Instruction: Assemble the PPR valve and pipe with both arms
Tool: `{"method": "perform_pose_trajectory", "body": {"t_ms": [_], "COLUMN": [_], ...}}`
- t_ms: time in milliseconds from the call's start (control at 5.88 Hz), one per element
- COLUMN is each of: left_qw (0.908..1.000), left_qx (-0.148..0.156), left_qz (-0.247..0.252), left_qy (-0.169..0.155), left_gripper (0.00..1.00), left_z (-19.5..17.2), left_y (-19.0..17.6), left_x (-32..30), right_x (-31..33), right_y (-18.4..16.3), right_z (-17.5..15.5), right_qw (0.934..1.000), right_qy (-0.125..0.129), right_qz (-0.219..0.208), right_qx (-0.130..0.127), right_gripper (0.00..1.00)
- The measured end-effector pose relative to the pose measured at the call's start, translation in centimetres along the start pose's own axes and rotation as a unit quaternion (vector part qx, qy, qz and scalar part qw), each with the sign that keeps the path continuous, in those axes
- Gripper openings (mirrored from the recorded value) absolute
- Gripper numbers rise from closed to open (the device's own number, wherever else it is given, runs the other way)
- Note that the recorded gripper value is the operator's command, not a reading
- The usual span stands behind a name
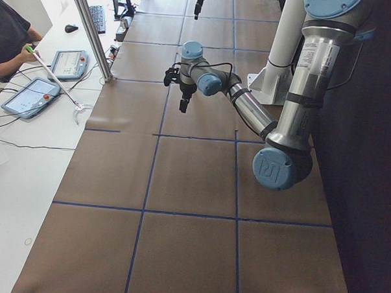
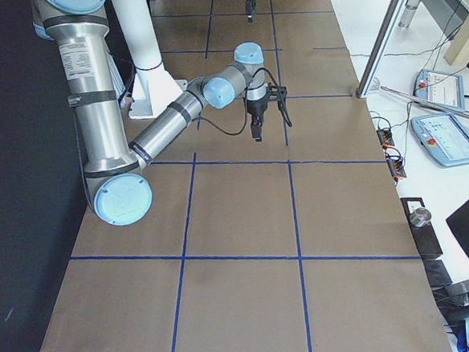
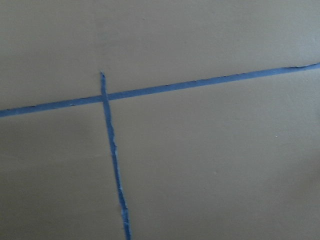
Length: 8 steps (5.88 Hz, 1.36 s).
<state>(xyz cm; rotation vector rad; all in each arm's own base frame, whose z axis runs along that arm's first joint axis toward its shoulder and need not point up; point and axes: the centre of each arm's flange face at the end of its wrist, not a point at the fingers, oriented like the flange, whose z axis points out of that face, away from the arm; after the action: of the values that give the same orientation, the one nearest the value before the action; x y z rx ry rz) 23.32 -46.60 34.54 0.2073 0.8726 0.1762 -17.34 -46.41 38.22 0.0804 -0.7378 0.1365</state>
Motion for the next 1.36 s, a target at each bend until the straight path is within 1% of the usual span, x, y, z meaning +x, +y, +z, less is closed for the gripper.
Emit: {"method": "perform_pose_trajectory", "body": {"t_ms": [340,510,680,850,1020,1190,1359], "left_qw": [0.9981,0.9962,0.9947,0.9953,0.9978,0.9982,0.9972], "left_qx": [-0.009,-0.012,-0.012,-0.021,-0.04,-0.059,-0.074], "left_qz": [0.06,0.083,0.094,0.085,0.048,0.011,-0.014], "left_qy": [-0.015,-0.023,-0.039,-0.042,-0.023,-0.006,0.002], "left_gripper": [1.0,1.0,1.0,1.0,1.0,1.0,1.0], "left_z": [-1.9,-2.9,-4.4,-5.8,-6.9,-7.6,-7.9], "left_y": [-1.0,-1.2,-0.7,0.4,1.7,2.7,3.5], "left_x": [-11.5,-18.9,-27.0,-33.7,-37.7,-38.7,-38.7], "right_x": [13.5,20.3,26.9,32.2,35.6,36.7,36.7], "right_y": [-4.0,-5.5,-6.5,-7.2,-7.3,-7.0,-6.7], "right_z": [0.1,1.0,2.5,3.9,5.0,5.5,5.6], "right_qw": [0.9981,0.9957,0.9925,0.9893,0.9872,0.9866,0.9868], "right_qy": [0.005,0.003,-0.003,-0.006,-0.011,-0.019,-0.033], "right_qz": [-0.056,-0.084,-0.109,-0.128,-0.137,-0.137,-0.133], "right_qx": [-0.025,-0.04,-0.056,-0.07,-0.082,-0.086,-0.085], "right_gripper": [1.0,1.0,1.0,1.0,1.0,1.0,1.0]}}
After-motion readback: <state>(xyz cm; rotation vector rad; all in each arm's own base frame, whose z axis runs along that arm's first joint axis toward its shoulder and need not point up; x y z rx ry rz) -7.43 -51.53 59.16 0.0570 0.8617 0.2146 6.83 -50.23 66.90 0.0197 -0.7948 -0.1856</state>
